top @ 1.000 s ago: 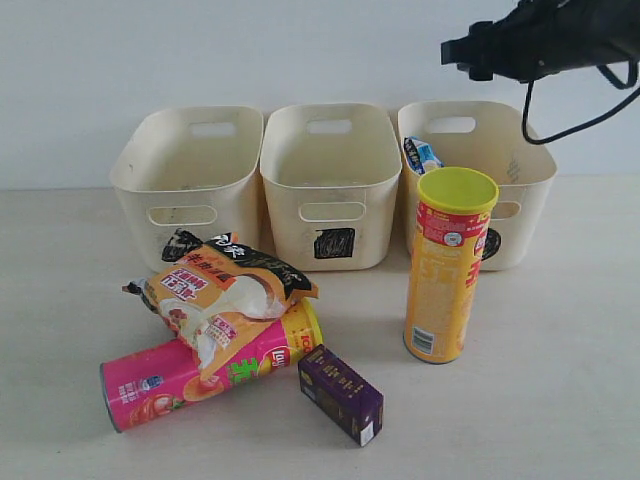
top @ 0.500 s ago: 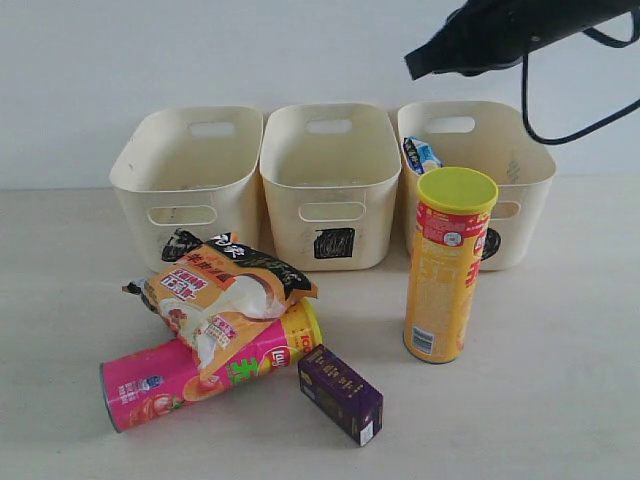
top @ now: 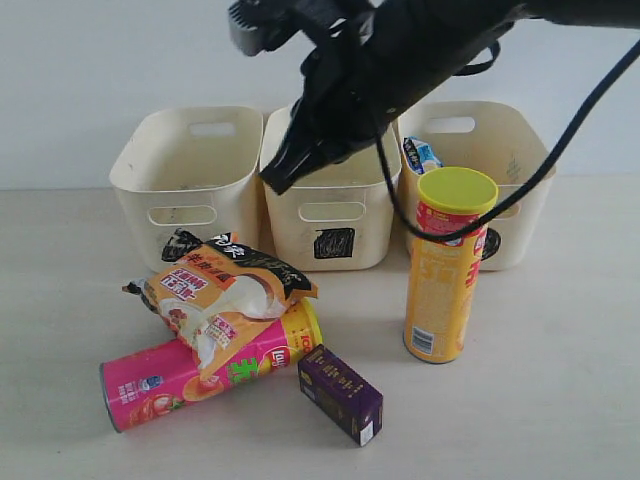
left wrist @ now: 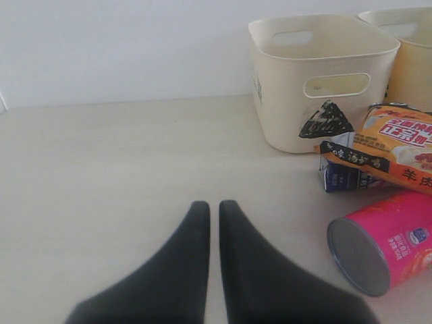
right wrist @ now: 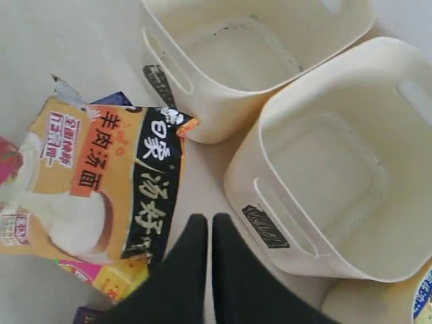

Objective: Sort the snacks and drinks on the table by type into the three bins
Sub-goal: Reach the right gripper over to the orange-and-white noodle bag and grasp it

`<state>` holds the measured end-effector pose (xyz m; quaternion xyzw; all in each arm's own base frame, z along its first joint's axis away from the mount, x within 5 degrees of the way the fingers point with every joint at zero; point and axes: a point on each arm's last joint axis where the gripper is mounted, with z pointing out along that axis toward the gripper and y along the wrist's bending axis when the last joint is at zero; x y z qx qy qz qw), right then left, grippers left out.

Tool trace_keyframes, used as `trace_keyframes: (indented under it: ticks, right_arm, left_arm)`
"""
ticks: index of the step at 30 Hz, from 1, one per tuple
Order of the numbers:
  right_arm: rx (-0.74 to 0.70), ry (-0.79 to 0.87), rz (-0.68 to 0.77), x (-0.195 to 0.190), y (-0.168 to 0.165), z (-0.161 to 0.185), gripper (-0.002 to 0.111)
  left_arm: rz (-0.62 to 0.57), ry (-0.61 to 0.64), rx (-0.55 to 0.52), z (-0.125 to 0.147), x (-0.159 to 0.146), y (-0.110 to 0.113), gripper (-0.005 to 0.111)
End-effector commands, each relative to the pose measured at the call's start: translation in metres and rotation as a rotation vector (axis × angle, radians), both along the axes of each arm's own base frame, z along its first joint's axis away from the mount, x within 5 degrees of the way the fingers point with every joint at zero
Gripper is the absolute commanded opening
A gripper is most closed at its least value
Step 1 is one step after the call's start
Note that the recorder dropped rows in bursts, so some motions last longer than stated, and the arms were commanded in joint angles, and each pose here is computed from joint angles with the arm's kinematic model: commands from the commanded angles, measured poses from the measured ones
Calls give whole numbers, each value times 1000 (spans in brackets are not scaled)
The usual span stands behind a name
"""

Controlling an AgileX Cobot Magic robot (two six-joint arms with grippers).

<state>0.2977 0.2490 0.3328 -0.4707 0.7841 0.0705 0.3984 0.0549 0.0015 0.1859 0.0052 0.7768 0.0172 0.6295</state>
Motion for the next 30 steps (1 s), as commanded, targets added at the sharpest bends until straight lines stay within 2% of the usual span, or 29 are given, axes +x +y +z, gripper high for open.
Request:
trace_keyframes:
  ticks: [1, 7, 15, 18, 21, 22, 24, 25, 30]
  right_arm:
    - [-37, -34, -5, -20, 21, 2, 0]
    - [-144, -87, 44, -49, 54, -11, 0]
    - [-215, -99, 101, -59, 103, -52, 2]
    - [-230, -66, 81, -55, 117, -62, 21]
    - [-263, -50, 68, -52, 125, -69, 49]
    - [-282, -39, 59, -50, 126, -74, 65]
    - [-298, -24, 49, -49, 127, -81, 86]
    - [-290, -8, 29, -49, 128, -85, 92]
    - [-276, 37, -28, -46, 132, -101, 94]
  left_arm:
    - [2, -11, 0, 2, 0, 0, 4]
    - [2, -11, 0, 2, 0, 0, 4]
    - [2, -11, 0, 2, 0, 0, 4]
    - [2, -11, 0, 2, 0, 0, 4]
    - [2, -11, 0, 2, 0, 0, 4]
    - [2, -11, 0, 2, 0, 0, 4]
    - [2, -11, 0, 2, 0, 0, 4]
    - [2, -11, 0, 2, 0, 0, 4]
    - [2, -11, 0, 2, 0, 0, 4]
